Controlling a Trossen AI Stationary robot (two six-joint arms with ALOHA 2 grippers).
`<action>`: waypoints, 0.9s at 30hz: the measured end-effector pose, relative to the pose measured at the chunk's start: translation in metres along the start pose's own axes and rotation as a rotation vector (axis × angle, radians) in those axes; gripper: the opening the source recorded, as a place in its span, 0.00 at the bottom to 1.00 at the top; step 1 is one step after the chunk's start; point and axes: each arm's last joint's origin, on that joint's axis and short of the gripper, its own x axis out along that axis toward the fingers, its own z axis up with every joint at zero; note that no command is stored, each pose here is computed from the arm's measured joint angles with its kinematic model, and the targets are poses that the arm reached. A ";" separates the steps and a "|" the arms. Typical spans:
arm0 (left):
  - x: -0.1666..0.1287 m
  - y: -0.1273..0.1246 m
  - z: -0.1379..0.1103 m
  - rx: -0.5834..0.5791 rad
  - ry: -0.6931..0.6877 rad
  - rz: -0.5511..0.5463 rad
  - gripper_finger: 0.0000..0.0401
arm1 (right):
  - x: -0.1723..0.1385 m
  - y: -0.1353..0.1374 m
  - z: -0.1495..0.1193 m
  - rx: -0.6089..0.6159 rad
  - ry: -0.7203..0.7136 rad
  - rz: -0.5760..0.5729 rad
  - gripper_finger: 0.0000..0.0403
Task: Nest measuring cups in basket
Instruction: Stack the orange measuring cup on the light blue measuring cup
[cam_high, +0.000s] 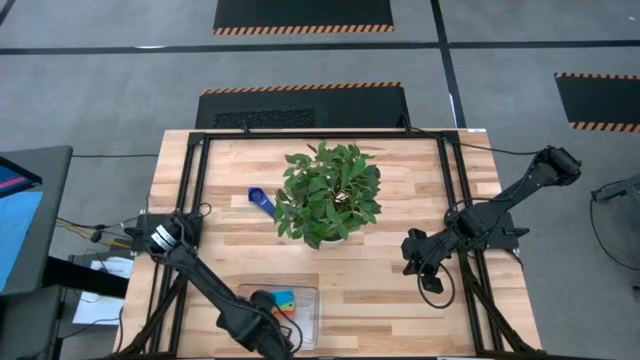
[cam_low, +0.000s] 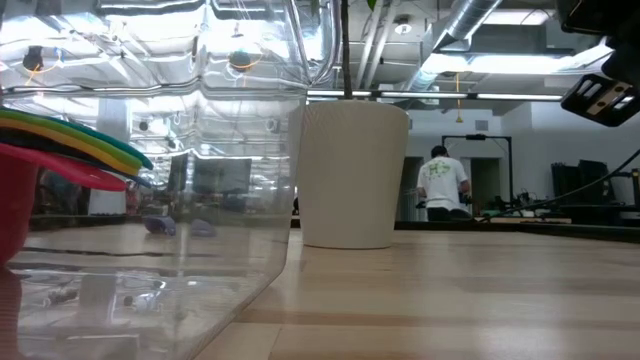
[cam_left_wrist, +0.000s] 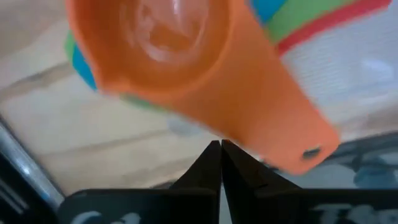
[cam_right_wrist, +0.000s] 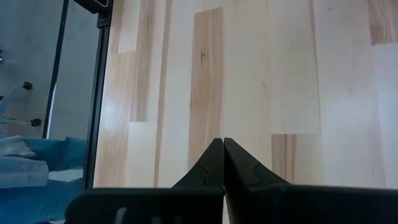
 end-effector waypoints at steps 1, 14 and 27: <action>-0.001 -0.001 0.003 0.010 0.004 0.003 0.00 | 0.000 0.000 0.000 0.000 0.000 0.000 0.03; -0.006 -0.022 0.033 0.032 -0.050 -0.125 0.00 | 0.000 0.000 0.000 0.000 0.004 -0.003 0.03; -0.025 -0.027 0.021 0.094 -0.014 -0.190 0.00 | 0.000 0.000 0.000 -0.024 0.004 -0.004 0.03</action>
